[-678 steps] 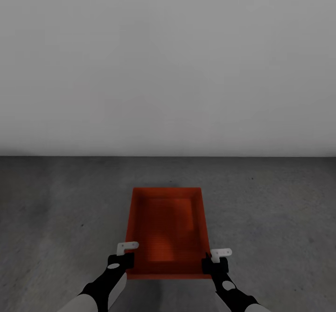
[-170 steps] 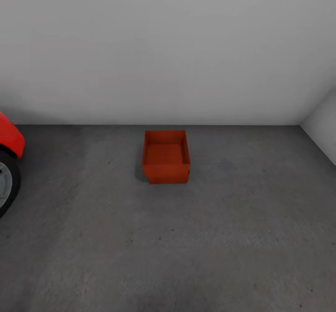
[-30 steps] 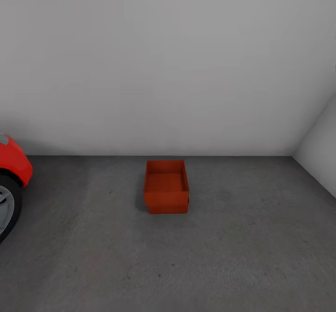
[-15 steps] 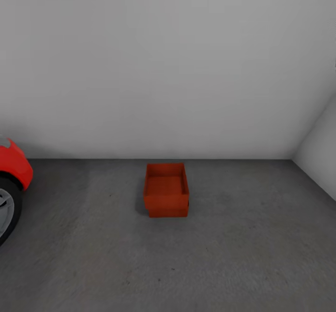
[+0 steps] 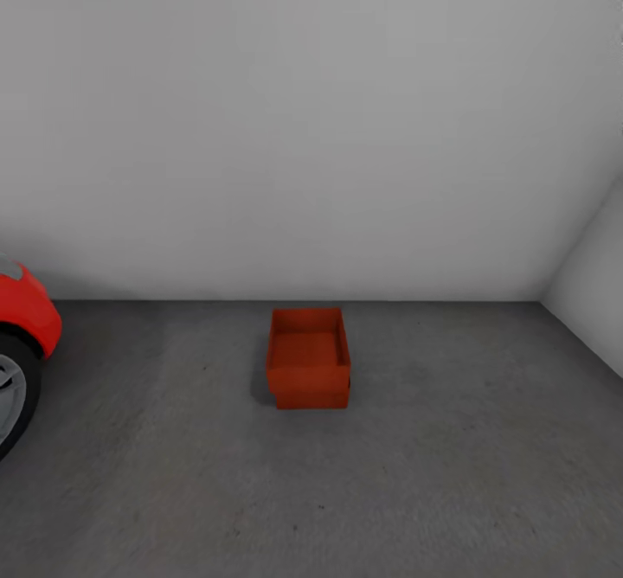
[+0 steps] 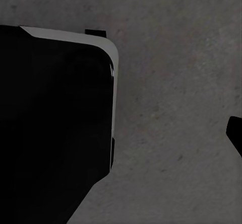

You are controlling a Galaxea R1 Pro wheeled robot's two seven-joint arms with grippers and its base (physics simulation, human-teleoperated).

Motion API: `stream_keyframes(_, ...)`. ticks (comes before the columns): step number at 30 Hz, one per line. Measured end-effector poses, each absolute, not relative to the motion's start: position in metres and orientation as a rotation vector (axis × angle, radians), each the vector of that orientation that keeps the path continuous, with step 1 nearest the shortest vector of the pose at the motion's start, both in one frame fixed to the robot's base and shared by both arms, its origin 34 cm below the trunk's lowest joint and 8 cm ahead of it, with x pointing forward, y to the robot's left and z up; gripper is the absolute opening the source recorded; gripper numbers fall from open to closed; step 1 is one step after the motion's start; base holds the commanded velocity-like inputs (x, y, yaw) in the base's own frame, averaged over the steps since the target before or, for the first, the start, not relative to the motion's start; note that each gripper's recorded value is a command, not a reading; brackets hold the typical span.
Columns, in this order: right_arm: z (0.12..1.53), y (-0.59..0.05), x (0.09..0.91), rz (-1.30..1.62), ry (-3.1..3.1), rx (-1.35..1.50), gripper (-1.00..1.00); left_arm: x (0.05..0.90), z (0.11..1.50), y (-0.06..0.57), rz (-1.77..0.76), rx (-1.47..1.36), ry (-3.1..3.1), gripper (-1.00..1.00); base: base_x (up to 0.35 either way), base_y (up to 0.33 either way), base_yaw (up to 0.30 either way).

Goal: Move the two storage containers from the living room to the garage. In the garage, place one container on the floor and stack the other container on top of it (either order is fine).

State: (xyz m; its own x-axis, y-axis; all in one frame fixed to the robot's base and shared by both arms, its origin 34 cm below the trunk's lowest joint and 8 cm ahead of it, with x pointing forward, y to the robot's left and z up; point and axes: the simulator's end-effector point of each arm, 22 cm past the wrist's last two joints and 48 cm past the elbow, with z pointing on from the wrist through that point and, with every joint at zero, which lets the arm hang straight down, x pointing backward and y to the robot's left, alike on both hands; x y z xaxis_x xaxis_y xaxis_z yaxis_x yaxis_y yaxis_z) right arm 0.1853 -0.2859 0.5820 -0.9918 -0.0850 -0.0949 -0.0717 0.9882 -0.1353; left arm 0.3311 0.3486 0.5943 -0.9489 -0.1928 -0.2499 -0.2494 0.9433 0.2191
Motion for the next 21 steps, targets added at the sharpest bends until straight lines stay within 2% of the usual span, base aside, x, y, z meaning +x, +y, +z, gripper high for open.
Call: stream_keyframes(21, 0.584, -0.286, 0.198, -0.200, 2.999, -0.115, 1.00, 0.344, 0.601, 0.348, 0.357, -0.333, 2.840, 1.00, 0.000, 0.000, 0.000)
